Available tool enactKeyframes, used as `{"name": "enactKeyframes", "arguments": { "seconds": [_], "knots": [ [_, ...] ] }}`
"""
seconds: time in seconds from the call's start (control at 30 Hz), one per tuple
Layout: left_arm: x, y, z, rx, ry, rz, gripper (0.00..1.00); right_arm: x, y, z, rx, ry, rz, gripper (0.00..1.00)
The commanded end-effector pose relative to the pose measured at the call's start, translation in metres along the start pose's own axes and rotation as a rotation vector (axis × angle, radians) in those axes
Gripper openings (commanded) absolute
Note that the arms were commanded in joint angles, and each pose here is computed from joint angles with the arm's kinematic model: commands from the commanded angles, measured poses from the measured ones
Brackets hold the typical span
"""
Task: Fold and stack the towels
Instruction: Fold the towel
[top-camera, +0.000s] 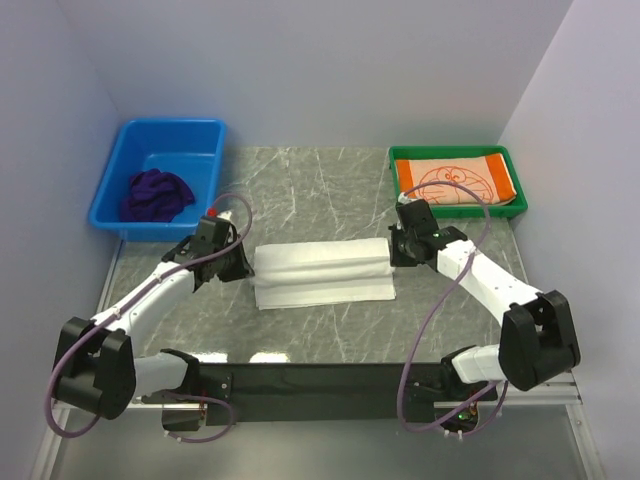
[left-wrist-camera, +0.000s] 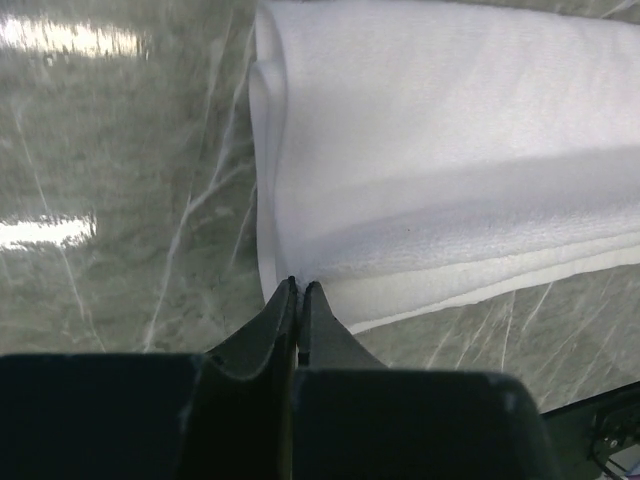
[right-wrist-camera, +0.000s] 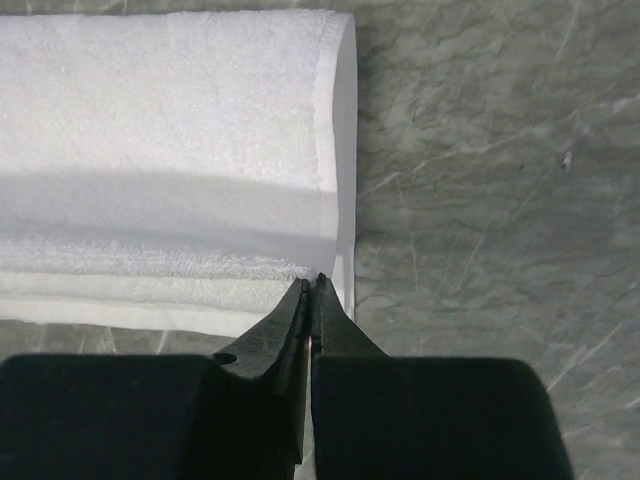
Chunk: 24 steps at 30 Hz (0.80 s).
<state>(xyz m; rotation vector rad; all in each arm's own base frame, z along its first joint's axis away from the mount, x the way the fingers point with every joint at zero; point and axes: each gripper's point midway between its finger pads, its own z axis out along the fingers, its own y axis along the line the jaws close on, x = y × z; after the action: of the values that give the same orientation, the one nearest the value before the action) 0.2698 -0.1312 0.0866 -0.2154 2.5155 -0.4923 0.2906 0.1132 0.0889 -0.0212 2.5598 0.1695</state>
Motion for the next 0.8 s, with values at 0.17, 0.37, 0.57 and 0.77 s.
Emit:
{"name": "enactKeyframes", "arguments": {
  "seconds": [0.17, 0.37, 0.57, 0.77],
  "knots": [
    [0.020, 0.022, 0.020, -0.059, 0.025, -0.089, 0.01, 0.036, -0.030, 0.024, 0.171, 0.135, 0.075, 0.00],
    [0.034, 0.028, 0.035, -0.071, 0.064, -0.117, 0.01, 0.048, -0.035, 0.034, 0.201, 0.159, 0.099, 0.01],
    [0.029, 0.028, 0.030, -0.081, 0.038, -0.122, 0.05, 0.048, -0.032, 0.032, 0.176, 0.140, 0.103, 0.12],
    [0.019, 0.019, 0.007, -0.084, -0.006, -0.104, 0.56, 0.032, -0.016, 0.010, 0.092, 0.068, 0.105, 0.46]
  ]
}}
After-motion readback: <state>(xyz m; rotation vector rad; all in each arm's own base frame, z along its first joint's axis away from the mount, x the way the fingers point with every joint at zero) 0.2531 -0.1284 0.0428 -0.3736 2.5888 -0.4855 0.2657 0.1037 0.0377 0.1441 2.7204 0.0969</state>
